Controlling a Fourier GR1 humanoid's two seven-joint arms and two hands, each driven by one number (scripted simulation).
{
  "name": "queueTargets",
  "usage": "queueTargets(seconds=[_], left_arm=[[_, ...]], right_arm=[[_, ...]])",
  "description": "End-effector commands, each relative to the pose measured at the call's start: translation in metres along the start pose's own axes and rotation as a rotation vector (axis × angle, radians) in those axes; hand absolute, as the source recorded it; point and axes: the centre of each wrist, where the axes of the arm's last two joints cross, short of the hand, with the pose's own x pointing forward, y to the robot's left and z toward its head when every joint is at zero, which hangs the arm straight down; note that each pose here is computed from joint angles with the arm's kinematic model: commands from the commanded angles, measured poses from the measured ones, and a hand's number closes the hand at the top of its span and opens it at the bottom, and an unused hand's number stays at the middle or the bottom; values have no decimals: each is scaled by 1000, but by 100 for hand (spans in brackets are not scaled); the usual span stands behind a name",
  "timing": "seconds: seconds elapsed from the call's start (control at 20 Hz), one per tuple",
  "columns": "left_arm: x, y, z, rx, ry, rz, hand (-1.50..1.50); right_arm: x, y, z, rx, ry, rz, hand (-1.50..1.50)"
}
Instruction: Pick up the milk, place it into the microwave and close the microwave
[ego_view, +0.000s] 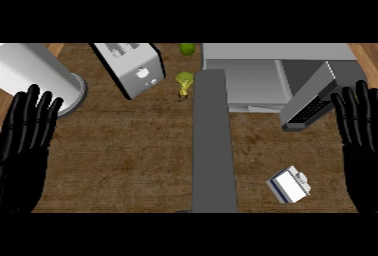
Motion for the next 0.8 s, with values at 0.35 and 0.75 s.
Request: queueTargets(seconds=[0.35,0.75], left_arm=[[-18,17,-10,-42,47,219,-150],[14,57,35,-70,54,247,-150]], right_arm=[[26,-29,45,357,-4,-169,-150],[34,-70,83,297,58,-130,-150]])
